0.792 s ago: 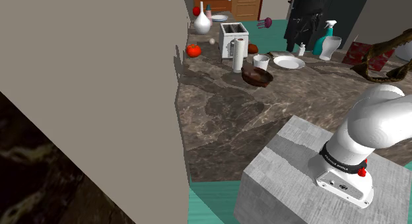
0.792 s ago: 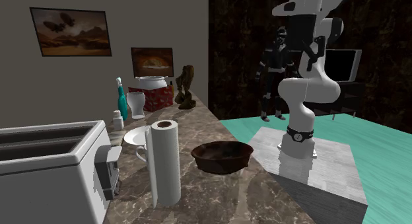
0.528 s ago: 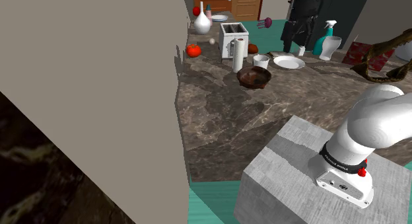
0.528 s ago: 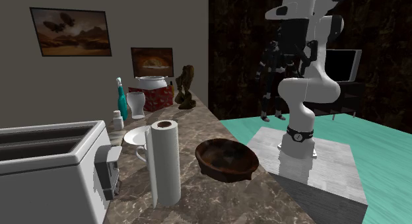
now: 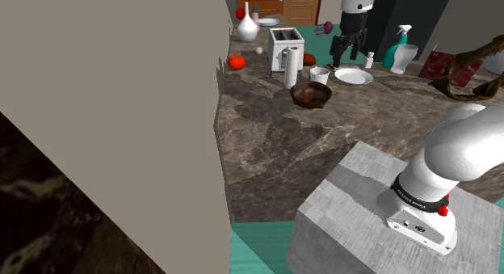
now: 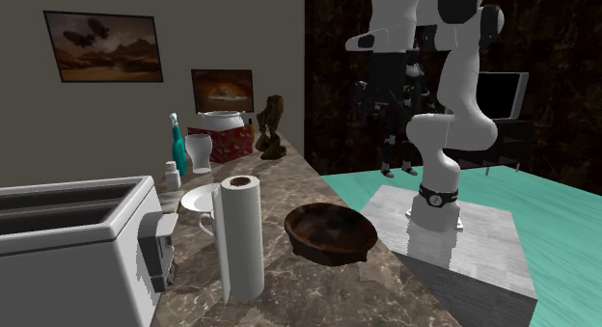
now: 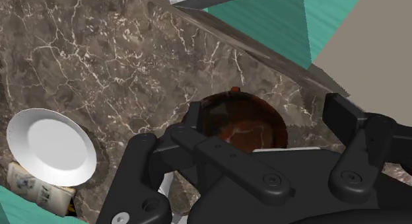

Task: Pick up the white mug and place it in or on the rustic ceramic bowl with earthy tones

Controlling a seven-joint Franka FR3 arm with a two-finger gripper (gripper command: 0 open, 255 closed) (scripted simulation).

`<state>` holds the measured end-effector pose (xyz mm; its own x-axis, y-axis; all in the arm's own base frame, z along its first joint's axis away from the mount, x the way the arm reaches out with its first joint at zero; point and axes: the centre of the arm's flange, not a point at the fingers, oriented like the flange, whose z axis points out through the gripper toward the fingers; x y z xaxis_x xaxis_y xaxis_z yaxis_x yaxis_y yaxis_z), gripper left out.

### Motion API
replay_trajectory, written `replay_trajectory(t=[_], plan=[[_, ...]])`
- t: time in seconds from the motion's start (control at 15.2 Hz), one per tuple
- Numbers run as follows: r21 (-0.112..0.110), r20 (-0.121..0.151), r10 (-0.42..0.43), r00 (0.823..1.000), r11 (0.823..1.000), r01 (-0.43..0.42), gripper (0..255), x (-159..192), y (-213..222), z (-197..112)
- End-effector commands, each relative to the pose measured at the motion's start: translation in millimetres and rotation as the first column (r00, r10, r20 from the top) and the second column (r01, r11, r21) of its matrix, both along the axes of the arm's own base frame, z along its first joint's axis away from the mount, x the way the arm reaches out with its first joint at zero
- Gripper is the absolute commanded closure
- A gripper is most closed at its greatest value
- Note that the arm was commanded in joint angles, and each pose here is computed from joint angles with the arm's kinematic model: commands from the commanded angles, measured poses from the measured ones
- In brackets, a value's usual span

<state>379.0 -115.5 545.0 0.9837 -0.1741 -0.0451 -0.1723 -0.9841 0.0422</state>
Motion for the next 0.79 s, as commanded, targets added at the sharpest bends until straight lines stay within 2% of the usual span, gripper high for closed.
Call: replay_trajectory(t=[0.0,0.73], plan=[[-0.001,-0.003,0.007,1.000,1.000,-0.007,0,16.9,-15.5,-12.6],[-0.005,-0.027,0.039,0.999,0.999,-0.040,0,114.5,-101.2,-81.5]])
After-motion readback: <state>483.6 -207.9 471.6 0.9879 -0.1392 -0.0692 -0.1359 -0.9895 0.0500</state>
